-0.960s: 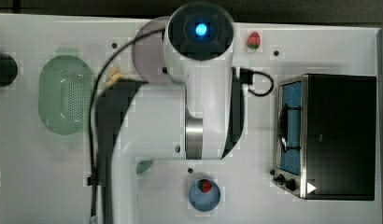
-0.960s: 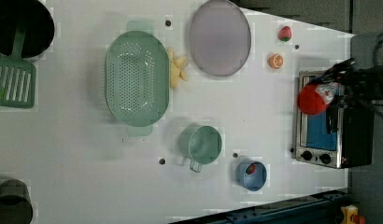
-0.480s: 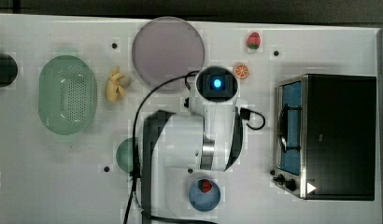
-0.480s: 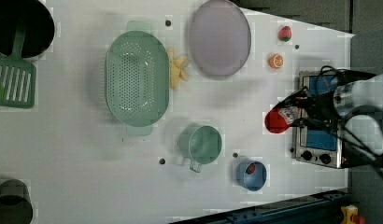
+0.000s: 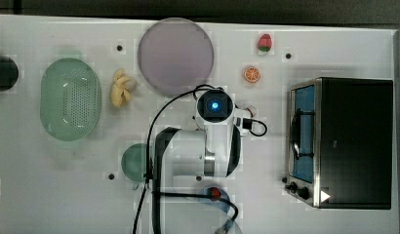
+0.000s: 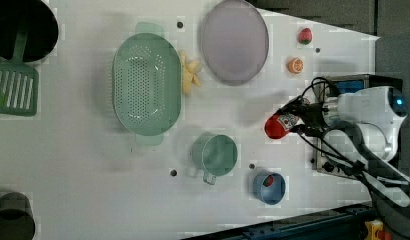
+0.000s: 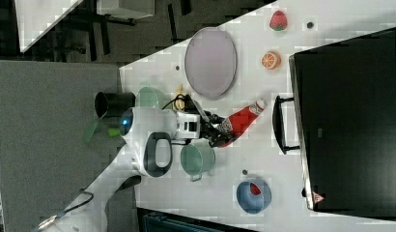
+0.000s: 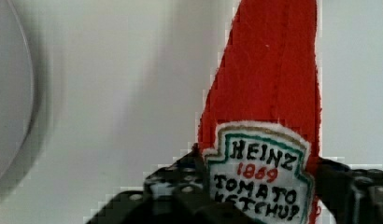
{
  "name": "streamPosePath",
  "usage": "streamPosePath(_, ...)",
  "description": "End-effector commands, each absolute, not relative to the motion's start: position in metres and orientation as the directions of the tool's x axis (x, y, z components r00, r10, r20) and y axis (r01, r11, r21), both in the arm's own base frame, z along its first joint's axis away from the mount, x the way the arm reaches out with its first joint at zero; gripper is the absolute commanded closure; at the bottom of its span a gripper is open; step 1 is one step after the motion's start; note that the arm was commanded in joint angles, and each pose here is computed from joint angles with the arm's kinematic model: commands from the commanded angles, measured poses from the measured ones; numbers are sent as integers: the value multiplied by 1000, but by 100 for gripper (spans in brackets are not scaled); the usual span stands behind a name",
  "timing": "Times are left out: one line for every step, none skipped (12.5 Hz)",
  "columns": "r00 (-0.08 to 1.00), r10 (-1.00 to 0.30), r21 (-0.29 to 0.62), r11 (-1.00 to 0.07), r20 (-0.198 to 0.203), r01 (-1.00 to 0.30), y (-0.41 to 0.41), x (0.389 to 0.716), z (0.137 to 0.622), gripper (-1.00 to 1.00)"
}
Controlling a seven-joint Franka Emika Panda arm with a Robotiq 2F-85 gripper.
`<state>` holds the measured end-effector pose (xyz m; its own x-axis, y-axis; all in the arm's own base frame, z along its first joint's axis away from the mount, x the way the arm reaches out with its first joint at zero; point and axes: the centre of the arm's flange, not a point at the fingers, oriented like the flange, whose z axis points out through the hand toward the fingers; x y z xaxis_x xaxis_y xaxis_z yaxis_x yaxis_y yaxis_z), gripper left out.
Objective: Pick Ketchup from oven and place it on table.
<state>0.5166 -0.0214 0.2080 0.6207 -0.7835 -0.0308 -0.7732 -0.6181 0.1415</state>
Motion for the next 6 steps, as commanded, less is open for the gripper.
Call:
streamPosePath(605, -796, 74, -604, -11, -793, -9, 533, 240, -100)
streamPosePath(604, -797, 69, -604, -12, -794, -9, 533, 249, -100)
streamPosePath(600, -800, 42, -600, -2, -799, -9, 539, 281, -100)
streamPosePath(594, -804, 30, -594, -1, -804, -9, 543, 304, -100)
streamPosePath(594, -805, 27, -594, -9, -804, -9, 547, 336, -100)
streamPosePath(593, -805, 38, -594, -27, -804, -9, 550, 372, -100)
